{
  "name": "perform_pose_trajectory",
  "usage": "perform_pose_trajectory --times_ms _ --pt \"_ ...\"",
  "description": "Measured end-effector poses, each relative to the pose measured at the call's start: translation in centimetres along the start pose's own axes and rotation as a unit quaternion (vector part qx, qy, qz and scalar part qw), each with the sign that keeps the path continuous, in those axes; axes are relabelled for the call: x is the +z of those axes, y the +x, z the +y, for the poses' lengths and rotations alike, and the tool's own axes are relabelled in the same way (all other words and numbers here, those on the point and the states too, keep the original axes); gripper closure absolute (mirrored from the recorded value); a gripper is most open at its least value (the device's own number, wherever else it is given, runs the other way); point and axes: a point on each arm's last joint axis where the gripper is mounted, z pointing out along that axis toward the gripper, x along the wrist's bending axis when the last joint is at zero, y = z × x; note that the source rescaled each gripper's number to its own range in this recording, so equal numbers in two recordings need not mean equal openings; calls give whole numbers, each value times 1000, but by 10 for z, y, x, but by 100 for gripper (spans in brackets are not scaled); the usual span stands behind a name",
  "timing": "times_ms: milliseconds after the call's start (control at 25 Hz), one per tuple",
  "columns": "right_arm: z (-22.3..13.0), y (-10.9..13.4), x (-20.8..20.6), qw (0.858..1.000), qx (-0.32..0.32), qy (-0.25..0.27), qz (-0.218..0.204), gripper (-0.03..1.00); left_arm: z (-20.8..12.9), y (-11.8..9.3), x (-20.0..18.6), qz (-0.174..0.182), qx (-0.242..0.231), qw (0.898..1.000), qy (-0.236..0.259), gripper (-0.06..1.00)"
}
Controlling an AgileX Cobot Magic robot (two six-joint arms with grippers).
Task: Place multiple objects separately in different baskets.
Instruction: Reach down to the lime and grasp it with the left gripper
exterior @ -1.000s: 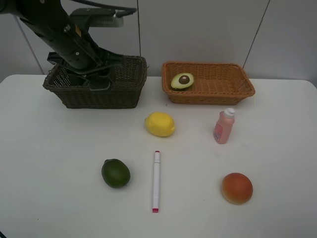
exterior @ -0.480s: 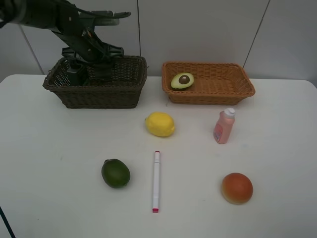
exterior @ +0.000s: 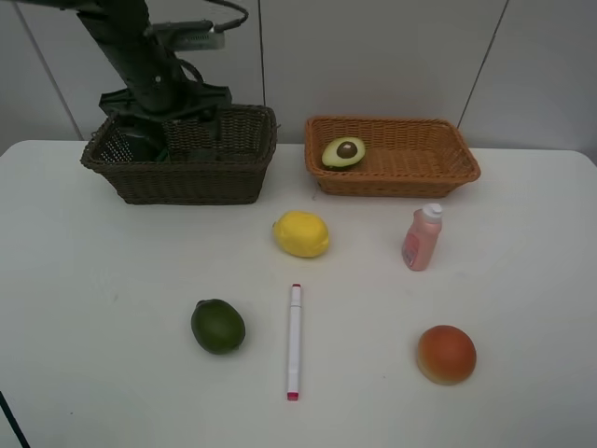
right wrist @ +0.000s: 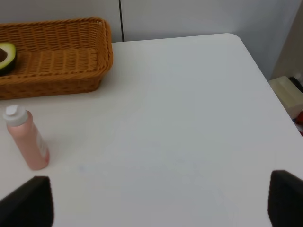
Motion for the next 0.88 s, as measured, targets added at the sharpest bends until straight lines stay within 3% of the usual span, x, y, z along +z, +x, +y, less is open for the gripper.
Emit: perform_pose_trajectory --times_ms 200,400,600,800,880 --pt "0 0 0 1000 0 0 0 -3 -23 -3 -34 -13 -30 992 126 -5" --pt "0 0 0 1000 0 0 0 -3 -46 -13 -47 -15 -45 982 182 -5" --pt "0 0 0 1000 0 0 0 -3 -105 -56 -53 -17 -11 971 238 -5" --pt "0 0 0 1000 0 0 0 -3 -175 -92 -57 15 38 956 291 -5" --pt "0 0 0 1000 0 0 0 -3 -191 -98 -55 33 41 955 291 -5"
